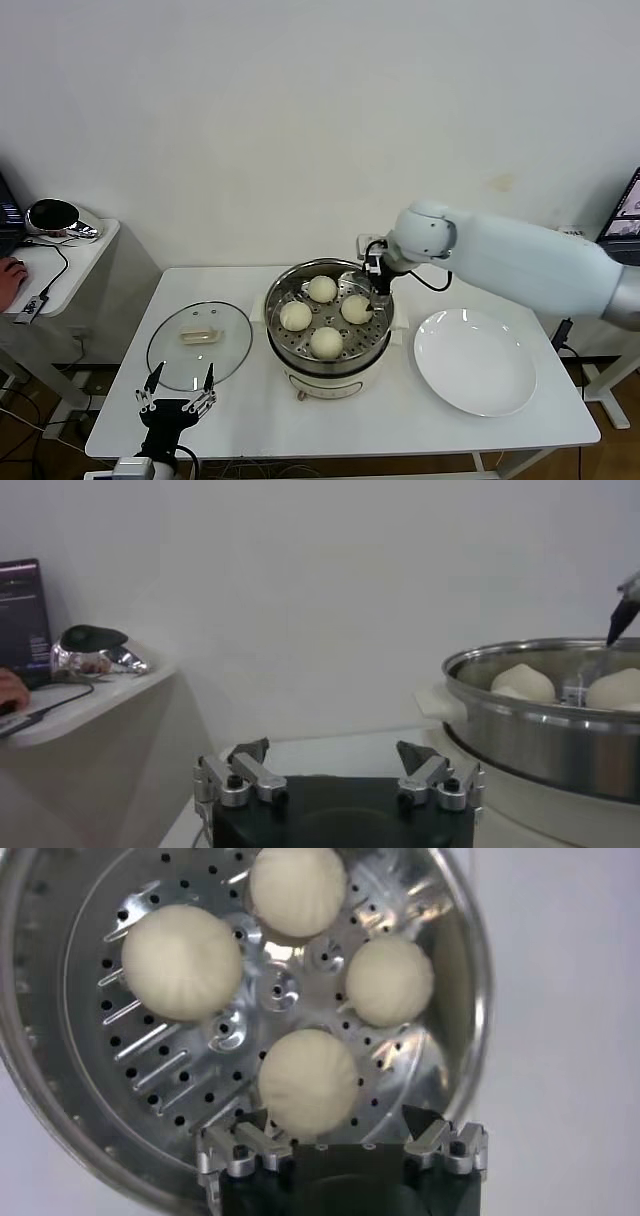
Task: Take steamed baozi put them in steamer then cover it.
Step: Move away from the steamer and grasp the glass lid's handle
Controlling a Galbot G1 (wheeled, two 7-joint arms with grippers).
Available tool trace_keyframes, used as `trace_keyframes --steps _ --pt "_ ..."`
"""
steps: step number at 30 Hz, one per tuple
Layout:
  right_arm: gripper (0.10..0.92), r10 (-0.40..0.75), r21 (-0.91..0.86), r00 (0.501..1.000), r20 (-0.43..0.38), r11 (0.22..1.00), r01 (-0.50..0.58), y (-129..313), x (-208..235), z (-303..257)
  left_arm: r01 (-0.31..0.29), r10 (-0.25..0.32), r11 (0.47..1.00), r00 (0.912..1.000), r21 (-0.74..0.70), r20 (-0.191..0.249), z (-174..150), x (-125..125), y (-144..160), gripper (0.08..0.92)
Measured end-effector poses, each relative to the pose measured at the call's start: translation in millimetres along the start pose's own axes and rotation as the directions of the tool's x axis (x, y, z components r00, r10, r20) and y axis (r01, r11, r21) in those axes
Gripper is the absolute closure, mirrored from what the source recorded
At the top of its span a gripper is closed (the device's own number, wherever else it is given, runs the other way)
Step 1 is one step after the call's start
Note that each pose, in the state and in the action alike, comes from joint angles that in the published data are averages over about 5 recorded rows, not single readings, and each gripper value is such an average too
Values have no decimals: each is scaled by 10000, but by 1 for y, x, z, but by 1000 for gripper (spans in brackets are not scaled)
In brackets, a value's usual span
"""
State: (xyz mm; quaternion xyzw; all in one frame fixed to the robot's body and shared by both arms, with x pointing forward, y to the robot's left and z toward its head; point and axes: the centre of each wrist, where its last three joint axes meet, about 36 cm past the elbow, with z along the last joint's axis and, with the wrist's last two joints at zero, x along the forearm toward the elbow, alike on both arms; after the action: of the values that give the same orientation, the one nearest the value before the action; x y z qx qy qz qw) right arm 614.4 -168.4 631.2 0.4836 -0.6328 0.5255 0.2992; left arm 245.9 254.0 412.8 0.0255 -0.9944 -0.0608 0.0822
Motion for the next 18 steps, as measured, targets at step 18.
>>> trace_keyframes --steps 18 --pt "200 6105 -3932 5921 5261 7919 -4671 106 11 88 -44 41 9999 9998 164 207 9 -7 -1 177"
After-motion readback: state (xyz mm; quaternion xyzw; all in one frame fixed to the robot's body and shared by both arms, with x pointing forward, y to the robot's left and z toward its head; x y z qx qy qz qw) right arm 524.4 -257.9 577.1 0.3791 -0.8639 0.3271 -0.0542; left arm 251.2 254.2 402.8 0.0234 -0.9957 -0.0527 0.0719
